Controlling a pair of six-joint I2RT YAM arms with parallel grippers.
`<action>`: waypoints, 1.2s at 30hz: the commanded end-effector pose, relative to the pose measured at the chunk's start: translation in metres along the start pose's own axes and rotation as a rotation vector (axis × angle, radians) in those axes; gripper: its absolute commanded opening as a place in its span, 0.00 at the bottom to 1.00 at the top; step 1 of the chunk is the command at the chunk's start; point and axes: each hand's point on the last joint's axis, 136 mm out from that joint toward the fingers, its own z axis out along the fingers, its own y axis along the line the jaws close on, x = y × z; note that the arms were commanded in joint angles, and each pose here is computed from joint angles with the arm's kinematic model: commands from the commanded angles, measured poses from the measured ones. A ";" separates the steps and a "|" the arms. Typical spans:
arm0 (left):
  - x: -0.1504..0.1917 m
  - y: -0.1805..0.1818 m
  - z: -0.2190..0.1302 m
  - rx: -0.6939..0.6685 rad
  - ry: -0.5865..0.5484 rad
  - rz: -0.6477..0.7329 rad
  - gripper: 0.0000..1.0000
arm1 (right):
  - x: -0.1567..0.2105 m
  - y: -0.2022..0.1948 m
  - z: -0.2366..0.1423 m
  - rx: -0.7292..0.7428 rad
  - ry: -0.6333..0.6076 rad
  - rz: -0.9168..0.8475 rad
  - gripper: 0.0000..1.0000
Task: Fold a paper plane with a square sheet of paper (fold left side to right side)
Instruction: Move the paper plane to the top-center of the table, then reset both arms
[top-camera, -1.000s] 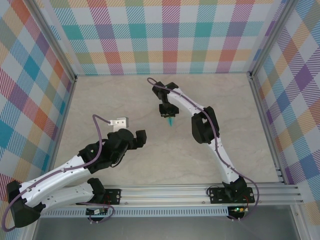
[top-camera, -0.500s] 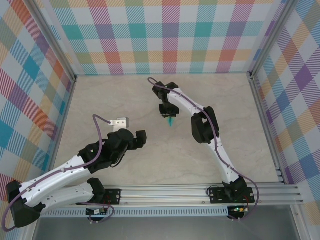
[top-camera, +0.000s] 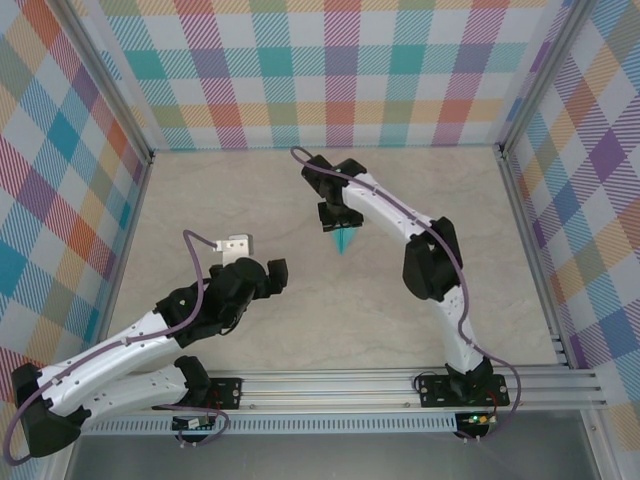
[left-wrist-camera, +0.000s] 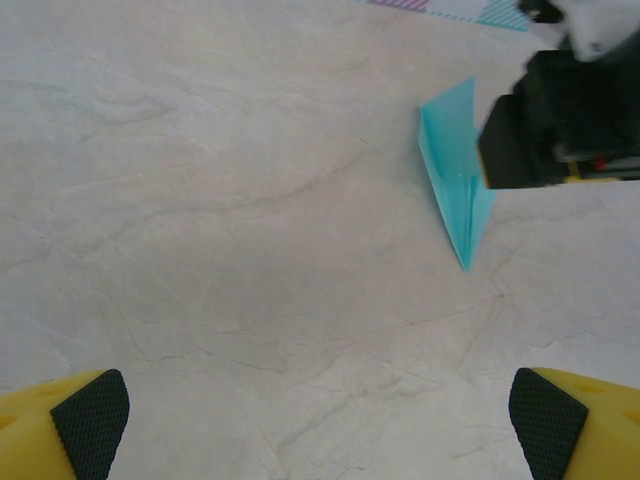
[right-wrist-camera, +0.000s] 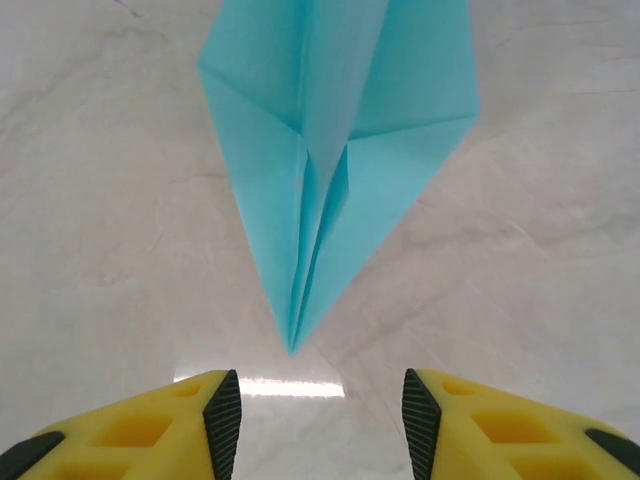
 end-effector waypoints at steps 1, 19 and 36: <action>-0.024 0.032 -0.002 -0.129 -0.072 -0.003 1.00 | -0.002 -0.020 -0.050 -0.020 -0.136 -0.022 0.54; -0.043 0.187 0.053 -0.566 -0.274 -0.086 1.00 | 0.067 -0.233 -0.065 0.101 -0.661 0.219 1.00; -0.015 0.191 0.121 -0.476 -0.257 0.062 1.00 | 0.044 -0.246 0.023 -0.051 -0.871 0.150 1.00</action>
